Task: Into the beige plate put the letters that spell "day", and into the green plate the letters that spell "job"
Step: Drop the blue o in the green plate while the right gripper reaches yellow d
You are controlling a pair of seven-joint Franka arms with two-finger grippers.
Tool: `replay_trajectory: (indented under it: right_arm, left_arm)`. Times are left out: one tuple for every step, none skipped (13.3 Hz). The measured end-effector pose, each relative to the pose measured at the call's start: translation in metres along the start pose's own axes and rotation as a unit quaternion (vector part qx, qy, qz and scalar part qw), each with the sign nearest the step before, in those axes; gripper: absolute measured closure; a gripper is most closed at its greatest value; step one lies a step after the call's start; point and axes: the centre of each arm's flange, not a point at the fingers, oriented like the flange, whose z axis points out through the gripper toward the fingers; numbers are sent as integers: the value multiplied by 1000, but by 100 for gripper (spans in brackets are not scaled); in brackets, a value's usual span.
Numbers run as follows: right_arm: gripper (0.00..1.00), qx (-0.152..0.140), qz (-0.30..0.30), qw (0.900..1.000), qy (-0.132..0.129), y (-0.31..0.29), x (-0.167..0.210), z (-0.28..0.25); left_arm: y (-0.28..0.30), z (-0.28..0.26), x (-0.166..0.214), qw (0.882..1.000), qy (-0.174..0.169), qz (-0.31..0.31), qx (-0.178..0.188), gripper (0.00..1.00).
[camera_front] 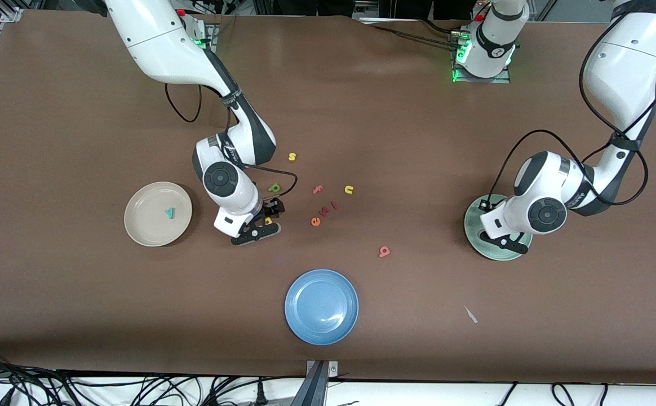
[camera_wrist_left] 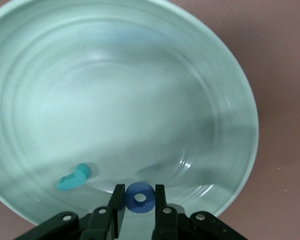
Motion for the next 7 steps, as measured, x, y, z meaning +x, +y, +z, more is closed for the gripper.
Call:
replay_trajectory:
  right_arm:
    - [0, 0, -1, 1000, 0, -2, 1, 1]
    - [1, 0, -2, 1000, 0, -3, 1, 2]
    - [2, 0, -3, 1000, -1, -4, 1, 4]
    - [4, 0, -3, 1000, -1, -4, 1, 5]
    - [4, 0, -3, 1000, 1, -4, 1, 6]
    - [7, 0, -3, 1000, 5, -4, 2, 6]
    - [10, 0, -3, 1000, 7, -4, 3, 5]
  left_arm:
    - [0, 1, 0, 1000, 0, 0, -1, 75]
    - [0, 3, 1, 1000, 0, 0, -2, 75]
    - [0, 4, 1, 1000, -1, 0, -3, 75]
    - [0, 5, 1, 1000, -1, 1, -3, 75]
    - [0, 5, 1, 1000, -1, 1, -3, 75]
    - [0, 5, 1, 1000, -1, 1, -4, 70]
    - [0, 5, 1, 1000, -1, 1, -4, 60]
